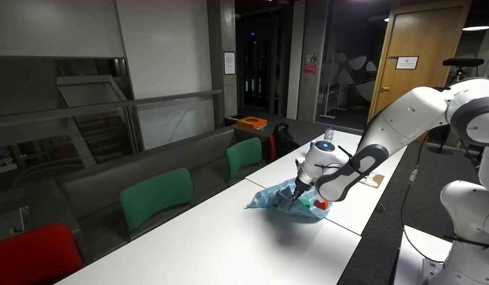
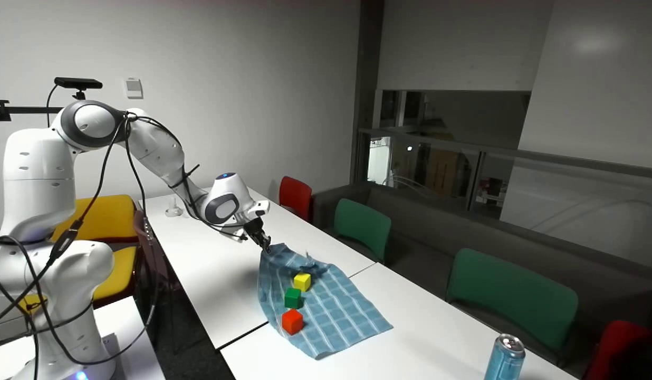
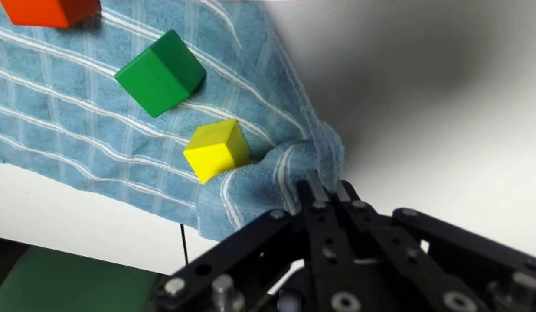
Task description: Unfold the cloth on the table
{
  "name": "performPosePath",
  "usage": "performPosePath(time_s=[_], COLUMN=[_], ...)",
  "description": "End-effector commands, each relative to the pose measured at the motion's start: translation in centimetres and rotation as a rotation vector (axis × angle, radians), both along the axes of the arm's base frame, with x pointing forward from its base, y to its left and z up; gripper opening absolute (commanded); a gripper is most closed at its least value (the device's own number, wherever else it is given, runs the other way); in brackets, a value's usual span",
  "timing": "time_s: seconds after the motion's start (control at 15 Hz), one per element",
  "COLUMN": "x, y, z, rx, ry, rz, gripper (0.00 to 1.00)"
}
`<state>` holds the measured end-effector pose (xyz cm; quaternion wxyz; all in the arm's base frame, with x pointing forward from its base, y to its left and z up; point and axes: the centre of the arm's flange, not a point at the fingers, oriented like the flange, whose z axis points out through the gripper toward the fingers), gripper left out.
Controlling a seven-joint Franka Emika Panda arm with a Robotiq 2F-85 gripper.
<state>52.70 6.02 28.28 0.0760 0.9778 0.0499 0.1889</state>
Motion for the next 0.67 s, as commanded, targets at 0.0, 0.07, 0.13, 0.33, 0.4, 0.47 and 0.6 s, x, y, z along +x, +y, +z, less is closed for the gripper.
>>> performPosePath(time_s=[0.0, 0.07, 0.13, 0.33, 0.4, 0.47, 0.6], x=[-2.1, -2.6, -2.8, -3.9, -4.1, -4.3, -4.6], y=[2.2, 2.5, 2.9, 3.9, 4.1, 4.2, 4.3], z=[3.2, 3.5, 3.7, 4.0, 4.0, 4.1, 4.3], rx=[-0.009, -0.005, -0.01, -0.023, -0.032, -0.042, -0.047], ry=[0.059, 0.077, 0.093, 0.148, 0.162, 0.176, 0.193], rz=[0.098, 0.132, 0.157, 0.236, 0.251, 0.265, 0.281], gripper=[0.01, 0.01, 0.01, 0.01, 0.01, 0.01, 0.3])
